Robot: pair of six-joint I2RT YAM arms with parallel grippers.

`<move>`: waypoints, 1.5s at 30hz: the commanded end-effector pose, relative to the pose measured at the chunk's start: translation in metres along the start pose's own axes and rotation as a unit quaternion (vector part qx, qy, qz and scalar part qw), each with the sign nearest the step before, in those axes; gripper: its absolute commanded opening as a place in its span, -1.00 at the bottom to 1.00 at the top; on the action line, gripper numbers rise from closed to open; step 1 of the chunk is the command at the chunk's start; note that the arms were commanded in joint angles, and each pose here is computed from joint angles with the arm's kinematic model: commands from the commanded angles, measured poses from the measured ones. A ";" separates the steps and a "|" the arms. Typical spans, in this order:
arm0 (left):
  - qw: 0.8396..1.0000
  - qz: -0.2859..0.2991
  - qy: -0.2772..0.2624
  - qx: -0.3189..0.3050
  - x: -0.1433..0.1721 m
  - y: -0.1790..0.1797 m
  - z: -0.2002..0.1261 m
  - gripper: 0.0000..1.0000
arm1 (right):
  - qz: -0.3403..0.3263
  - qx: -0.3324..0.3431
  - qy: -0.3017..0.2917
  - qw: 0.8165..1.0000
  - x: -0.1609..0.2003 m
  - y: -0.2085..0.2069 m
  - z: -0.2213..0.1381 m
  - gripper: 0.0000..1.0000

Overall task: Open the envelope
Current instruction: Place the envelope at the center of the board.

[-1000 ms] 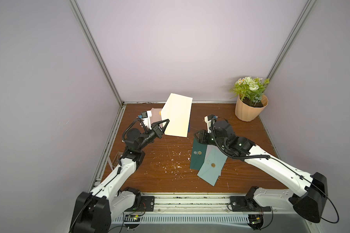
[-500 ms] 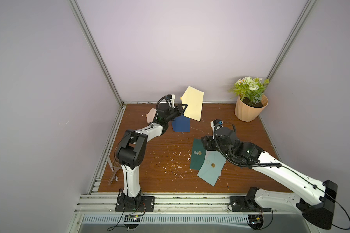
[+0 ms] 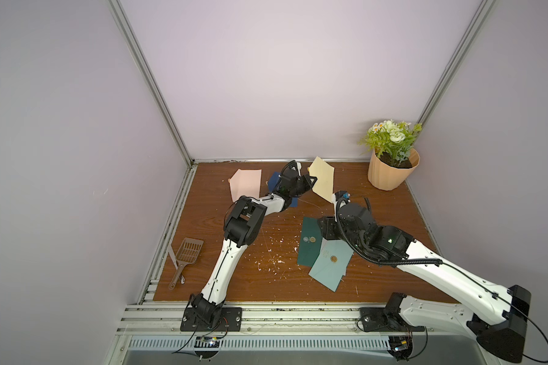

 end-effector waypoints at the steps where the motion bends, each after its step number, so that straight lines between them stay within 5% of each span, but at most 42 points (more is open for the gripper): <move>1: 0.999 -0.036 -0.028 -0.019 -0.008 0.002 0.004 -0.99 | 0.011 -0.020 -0.016 1.000 -0.010 0.005 -0.014 0.04; 17: 0.995 -0.080 -0.023 -0.055 0.022 0.023 0.000 -0.86 | 0.023 -0.024 -0.012 0.999 -0.005 0.002 -0.014 0.05; 29: 0.996 -0.085 -0.006 -0.039 0.035 0.023 -0.005 -0.25 | 0.031 -0.031 -0.004 0.999 -0.001 0.005 -0.012 0.05; 45: 0.998 -0.012 0.005 -0.054 0.023 -0.008 -0.053 -0.01 | 0.035 -0.027 0.011 0.999 0.006 0.004 -0.005 0.05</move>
Point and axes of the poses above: each gripper's point midway between its finger pads, its own z axis out along the fingers, its own y axis along the line the jaws close on, x = y × z, the point moved 1 cm from there along -z, back along the fingers, and after that the axes turned 15 degrees about z, right-handed, at the moved point
